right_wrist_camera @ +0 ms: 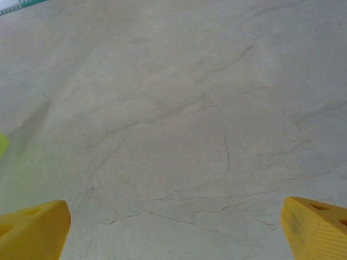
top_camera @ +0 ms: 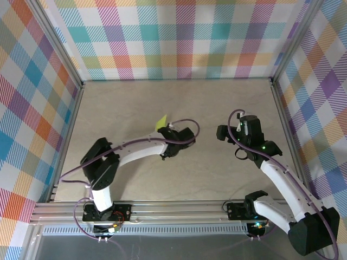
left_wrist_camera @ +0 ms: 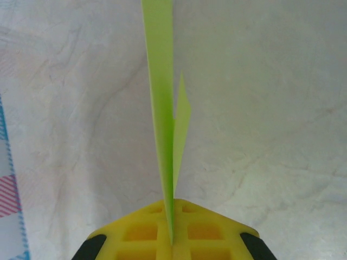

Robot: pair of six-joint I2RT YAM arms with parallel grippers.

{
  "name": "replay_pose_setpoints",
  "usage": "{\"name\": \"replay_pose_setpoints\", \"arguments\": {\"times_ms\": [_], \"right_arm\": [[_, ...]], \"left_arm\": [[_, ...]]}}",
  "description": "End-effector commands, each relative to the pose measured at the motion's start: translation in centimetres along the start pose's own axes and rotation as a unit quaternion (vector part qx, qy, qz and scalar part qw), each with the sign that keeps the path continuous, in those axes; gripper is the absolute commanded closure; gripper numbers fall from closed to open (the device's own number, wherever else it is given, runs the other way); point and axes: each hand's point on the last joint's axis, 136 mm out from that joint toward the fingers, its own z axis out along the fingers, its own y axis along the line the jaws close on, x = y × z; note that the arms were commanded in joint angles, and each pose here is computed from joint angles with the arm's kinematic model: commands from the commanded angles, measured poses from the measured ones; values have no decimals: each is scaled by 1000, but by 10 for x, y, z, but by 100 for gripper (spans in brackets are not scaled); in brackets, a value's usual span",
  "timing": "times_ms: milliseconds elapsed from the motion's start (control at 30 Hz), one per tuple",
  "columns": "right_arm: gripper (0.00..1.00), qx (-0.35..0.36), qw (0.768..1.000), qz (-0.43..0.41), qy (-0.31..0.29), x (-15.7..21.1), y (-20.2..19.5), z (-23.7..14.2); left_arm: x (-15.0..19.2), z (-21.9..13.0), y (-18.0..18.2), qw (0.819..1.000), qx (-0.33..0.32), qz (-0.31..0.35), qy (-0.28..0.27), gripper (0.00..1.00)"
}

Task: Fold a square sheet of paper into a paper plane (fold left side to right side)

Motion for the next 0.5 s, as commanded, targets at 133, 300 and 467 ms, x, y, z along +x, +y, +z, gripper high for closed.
{"name": "replay_pose_setpoints", "arguments": {"times_ms": [133, 300, 467], "right_arm": [[1, -2, 1000, 27, 2, 3, -7, -1], [1, -5, 999, 35, 3, 4, -11, -5], [1, -19, 999, 36, 21, 11, -9, 0]], "left_arm": [[15, -1, -22, 999, 16, -22, 40, 100], [7, -5, -62, 991, 112, -51, 53, 100], [-1, -10, -85, 983, 164, -65, 58, 98]]}}
